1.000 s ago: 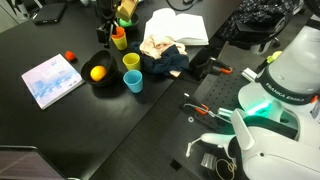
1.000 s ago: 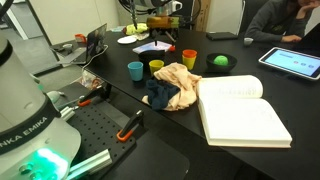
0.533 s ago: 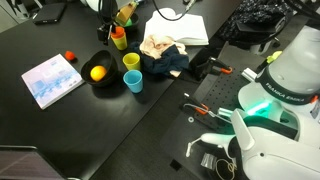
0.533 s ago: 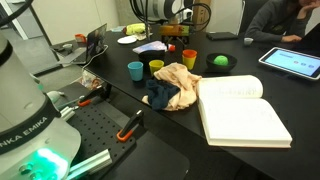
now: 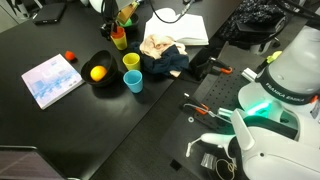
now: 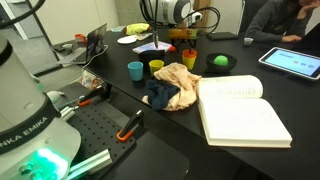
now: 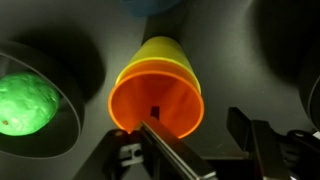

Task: Shift the bowl to the left, then separate the cups

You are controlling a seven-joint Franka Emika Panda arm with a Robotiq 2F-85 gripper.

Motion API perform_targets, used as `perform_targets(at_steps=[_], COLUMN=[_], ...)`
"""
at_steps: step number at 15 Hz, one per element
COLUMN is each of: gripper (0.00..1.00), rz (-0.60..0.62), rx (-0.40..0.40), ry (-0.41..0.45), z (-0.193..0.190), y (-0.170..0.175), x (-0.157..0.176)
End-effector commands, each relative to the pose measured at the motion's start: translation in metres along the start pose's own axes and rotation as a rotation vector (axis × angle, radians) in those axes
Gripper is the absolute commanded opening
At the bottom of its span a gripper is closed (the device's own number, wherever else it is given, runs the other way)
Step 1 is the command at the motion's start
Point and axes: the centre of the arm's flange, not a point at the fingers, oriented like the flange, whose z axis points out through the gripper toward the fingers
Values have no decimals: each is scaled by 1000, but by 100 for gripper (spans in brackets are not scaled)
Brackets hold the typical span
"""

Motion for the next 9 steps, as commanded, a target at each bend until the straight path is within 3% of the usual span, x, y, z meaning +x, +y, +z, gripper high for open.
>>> perform_targets(at_steps=[1,5,7,9], gripper=[42,12,2,0], rz=[14,23,28,39], rx=[5,14,14,5], ry=[12,2,-15,-36], z=[3,-4,-7,-9], y=[0,-2,-1,1], x=[12,15,14,12])
